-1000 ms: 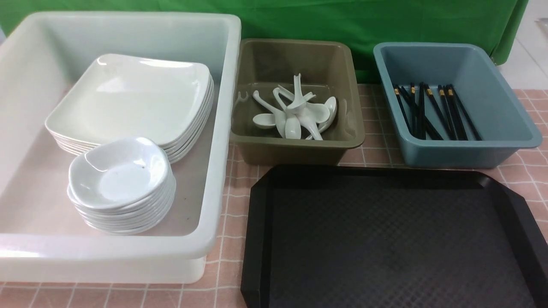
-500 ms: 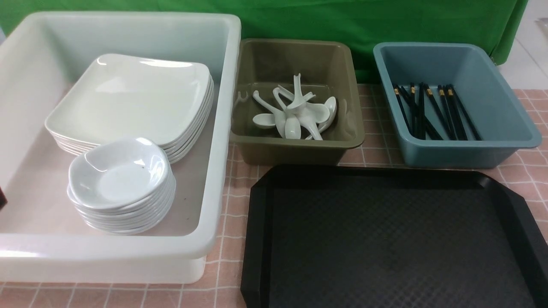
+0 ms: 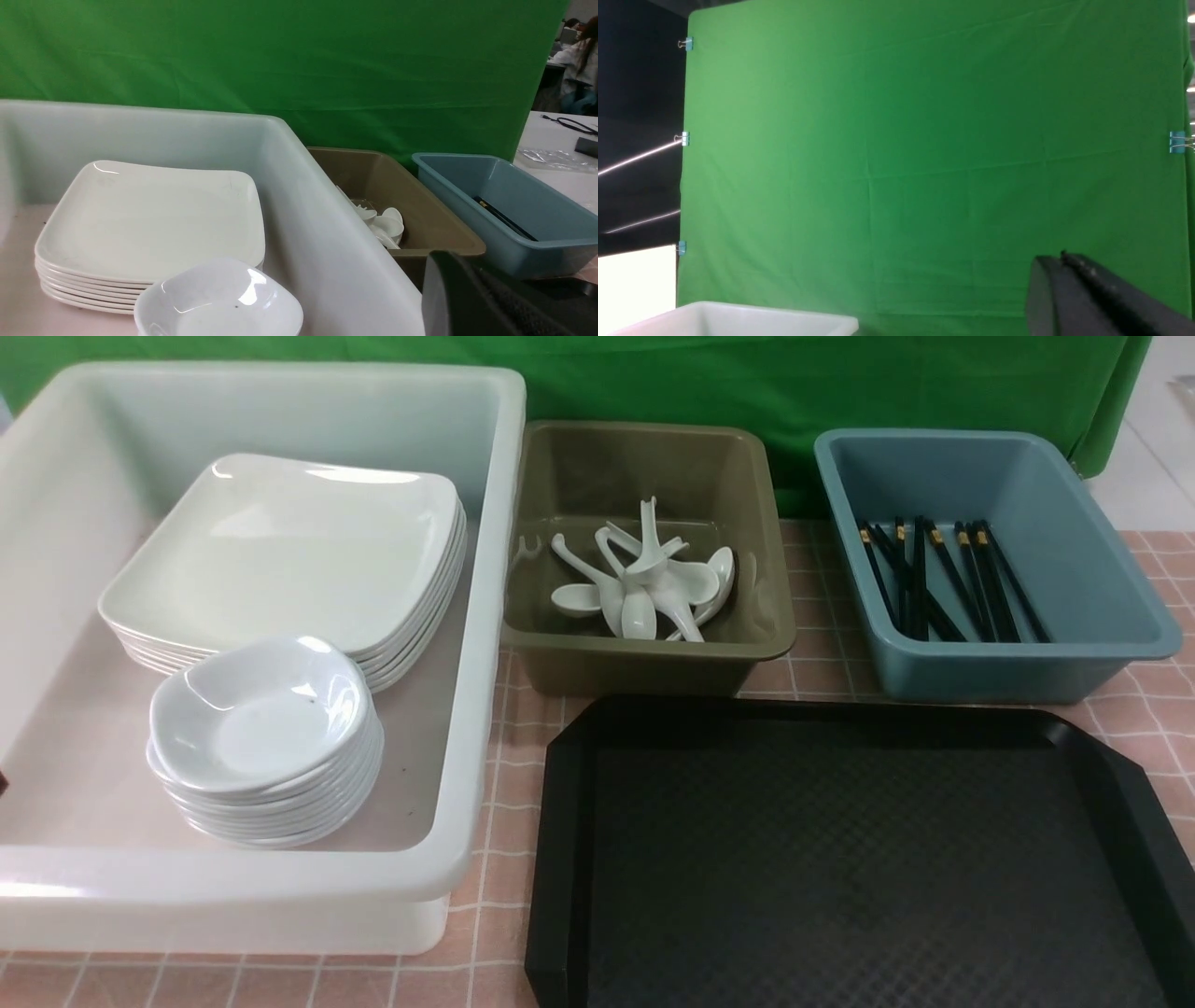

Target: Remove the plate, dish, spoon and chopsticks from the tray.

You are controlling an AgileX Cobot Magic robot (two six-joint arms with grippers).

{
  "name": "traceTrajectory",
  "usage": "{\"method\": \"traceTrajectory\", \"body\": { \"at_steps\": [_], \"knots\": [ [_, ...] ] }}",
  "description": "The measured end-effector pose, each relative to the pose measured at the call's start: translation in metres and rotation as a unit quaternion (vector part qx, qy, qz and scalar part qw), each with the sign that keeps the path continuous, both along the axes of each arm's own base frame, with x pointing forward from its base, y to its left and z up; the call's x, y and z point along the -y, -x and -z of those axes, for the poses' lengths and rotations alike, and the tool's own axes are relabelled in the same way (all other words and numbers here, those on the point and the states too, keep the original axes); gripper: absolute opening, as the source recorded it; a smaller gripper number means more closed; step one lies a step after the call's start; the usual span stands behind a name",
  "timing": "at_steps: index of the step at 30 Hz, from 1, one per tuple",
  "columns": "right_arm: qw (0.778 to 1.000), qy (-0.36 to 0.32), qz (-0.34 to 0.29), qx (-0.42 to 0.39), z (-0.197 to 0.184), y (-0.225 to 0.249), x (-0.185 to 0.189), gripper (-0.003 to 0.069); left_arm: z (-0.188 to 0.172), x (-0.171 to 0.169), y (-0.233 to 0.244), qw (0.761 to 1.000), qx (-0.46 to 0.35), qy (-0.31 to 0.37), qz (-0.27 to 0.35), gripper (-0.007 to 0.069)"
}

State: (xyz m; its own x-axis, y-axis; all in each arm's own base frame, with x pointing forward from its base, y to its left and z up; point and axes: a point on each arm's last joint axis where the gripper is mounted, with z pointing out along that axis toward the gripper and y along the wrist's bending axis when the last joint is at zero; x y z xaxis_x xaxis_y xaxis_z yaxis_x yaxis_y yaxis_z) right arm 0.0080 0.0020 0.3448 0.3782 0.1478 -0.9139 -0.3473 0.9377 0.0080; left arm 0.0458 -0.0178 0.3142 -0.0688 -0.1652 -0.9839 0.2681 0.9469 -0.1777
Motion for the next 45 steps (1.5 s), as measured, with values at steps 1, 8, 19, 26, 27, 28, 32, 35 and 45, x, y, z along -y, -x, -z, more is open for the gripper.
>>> {"method": "traceTrajectory", "body": {
  "at_steps": [1,8,19,26,27,28,32,35,45],
  "knots": [
    [1.000,0.000,0.000,0.000,0.000,0.000,0.000,0.0065,0.000,0.000,0.000,1.000,0.000,0.000,0.000,0.0003],
    [1.000,0.000,0.000,0.000,0.000,0.000,0.000,0.0086,0.000,0.000,0.000,1.000,0.000,-0.001,-0.001,0.0004],
    [1.000,0.000,0.000,0.000,0.000,0.000,0.000,0.0119,0.010,-0.006,-0.002,0.997,0.033,-0.063,-0.042,0.0004],
    [1.000,0.000,0.000,0.000,0.000,0.000,0.000,0.0126,0.082,-0.019,-0.008,0.982,0.072,-0.086,-0.152,0.0004],
    [1.000,0.000,0.000,0.000,0.000,0.000,0.000,0.0127,0.090,-0.020,-0.009,0.981,0.064,-0.088,-0.158,0.0004],
    [1.000,0.000,0.000,-0.001,0.000,0.000,0.000,0.0130,0.104,-0.021,-0.010,0.981,0.040,-0.092,-0.168,0.0004],
    [1.000,0.000,0.000,-0.001,0.000,0.000,0.000,0.0136,0.118,-0.021,-0.011,0.981,-0.020,-0.100,-0.165,0.0004],
    [1.000,0.000,0.000,-0.001,0.000,0.000,0.000,0.0142,0.121,-0.021,-0.010,0.981,-0.040,-0.102,-0.161,0.0004],
    [1.000,0.000,0.000,-0.001,0.000,0.000,0.000,0.0162,0.122,-0.021,-0.010,0.980,-0.042,-0.109,-0.161,0.0004]
  ]
}}
